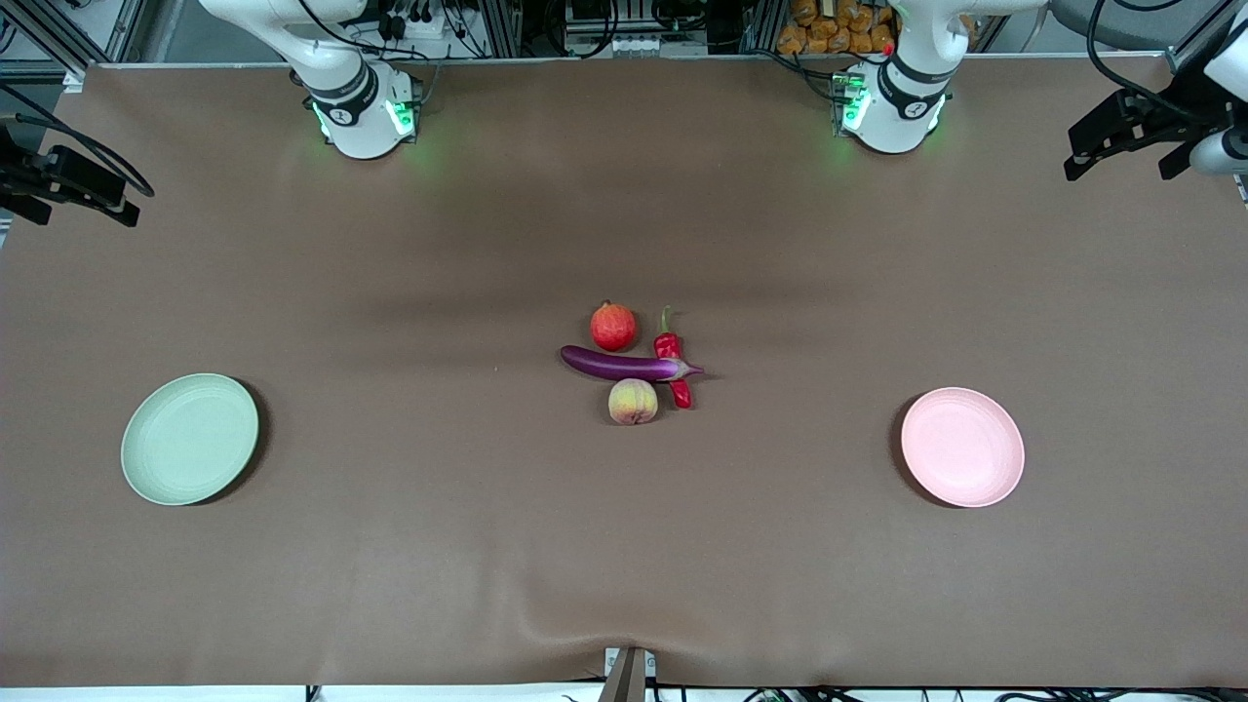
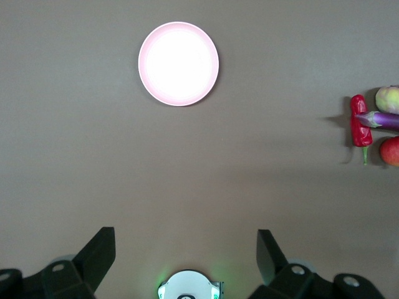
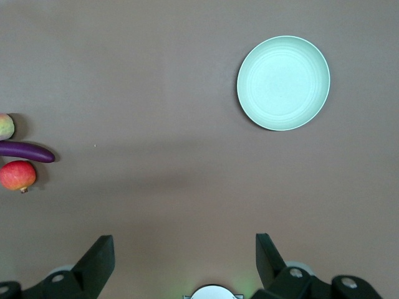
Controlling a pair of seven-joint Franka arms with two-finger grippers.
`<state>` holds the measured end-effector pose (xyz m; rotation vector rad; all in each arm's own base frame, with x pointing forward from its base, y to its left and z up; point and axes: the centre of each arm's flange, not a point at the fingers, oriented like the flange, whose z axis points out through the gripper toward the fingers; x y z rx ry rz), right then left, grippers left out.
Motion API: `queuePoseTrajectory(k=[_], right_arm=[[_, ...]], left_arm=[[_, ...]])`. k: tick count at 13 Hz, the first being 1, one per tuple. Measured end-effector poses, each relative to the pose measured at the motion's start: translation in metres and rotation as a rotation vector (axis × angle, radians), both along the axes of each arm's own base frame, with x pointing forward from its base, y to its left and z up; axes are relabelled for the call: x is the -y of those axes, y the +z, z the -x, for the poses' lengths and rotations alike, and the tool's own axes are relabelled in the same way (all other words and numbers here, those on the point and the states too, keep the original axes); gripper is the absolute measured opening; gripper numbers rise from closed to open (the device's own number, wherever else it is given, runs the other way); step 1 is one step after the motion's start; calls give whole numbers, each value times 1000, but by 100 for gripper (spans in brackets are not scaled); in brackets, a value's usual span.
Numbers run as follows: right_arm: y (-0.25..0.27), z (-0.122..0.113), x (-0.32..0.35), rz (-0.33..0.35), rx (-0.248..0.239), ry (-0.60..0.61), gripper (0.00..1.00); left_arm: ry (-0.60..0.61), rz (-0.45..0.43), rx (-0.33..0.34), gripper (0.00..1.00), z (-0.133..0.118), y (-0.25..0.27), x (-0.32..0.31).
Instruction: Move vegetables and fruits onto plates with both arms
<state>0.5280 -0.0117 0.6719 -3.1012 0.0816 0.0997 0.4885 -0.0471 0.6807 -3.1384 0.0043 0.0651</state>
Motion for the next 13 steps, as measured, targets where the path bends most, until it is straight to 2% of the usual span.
queuePoseTrajectory(k=[5,13], right_arm=[[-1,0,0,0,-3,-1,100],[-2,0,2,0,-10,-4,100]], left_arm=[[-35,-43,-2,100,2,-2,17],[-36,-46,-9,100,1,-9,18]])
